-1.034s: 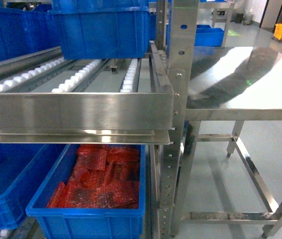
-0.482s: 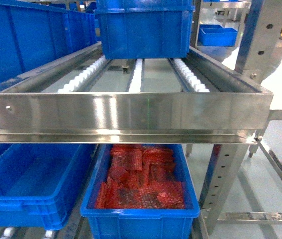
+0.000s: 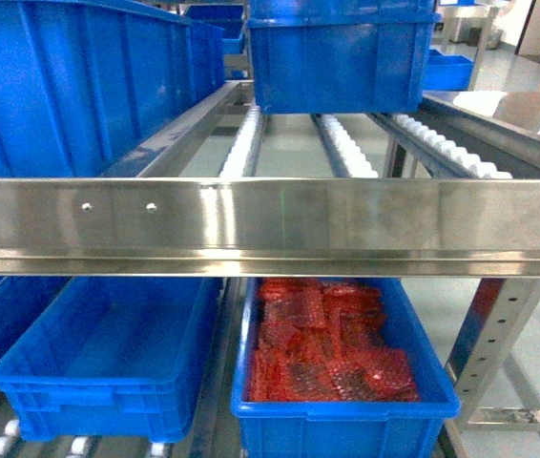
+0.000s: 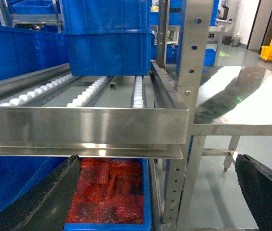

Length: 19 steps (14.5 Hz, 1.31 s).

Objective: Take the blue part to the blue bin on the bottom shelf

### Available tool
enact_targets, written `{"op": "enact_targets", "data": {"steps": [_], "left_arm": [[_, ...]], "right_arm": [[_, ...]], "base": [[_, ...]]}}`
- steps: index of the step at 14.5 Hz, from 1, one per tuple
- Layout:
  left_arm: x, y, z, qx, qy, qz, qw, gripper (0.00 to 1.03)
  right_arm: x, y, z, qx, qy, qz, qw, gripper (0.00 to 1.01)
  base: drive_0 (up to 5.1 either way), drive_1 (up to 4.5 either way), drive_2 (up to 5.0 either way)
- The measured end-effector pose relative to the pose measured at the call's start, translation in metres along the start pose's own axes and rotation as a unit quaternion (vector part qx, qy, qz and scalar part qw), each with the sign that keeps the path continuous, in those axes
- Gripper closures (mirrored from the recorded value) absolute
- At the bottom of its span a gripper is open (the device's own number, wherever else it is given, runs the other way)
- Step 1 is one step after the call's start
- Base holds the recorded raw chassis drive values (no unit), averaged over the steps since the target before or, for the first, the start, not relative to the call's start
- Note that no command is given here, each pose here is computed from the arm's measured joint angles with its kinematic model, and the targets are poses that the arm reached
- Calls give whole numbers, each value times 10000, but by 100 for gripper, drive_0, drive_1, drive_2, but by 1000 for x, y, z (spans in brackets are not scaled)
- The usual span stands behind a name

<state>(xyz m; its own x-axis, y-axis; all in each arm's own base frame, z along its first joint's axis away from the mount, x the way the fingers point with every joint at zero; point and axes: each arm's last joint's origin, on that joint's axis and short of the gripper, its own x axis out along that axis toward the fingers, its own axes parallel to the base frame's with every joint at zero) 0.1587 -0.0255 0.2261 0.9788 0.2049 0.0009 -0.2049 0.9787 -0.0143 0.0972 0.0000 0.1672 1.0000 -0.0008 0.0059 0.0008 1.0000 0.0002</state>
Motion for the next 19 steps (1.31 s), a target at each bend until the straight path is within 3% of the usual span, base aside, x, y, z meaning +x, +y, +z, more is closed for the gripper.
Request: {"op": "enact_targets", "data": {"steps": [8, 19], "left_arm": [[0, 1, 0, 2, 4, 76, 10000, 59], [0, 0, 0, 3, 2, -6, 10000, 59]], "right_arm": [[0, 0, 0, 0, -6, 25, 10000, 3], [0, 0, 0, 0, 15, 13, 10000, 3]], "base": [[-8, 404, -420], [-8, 404, -420]]}}
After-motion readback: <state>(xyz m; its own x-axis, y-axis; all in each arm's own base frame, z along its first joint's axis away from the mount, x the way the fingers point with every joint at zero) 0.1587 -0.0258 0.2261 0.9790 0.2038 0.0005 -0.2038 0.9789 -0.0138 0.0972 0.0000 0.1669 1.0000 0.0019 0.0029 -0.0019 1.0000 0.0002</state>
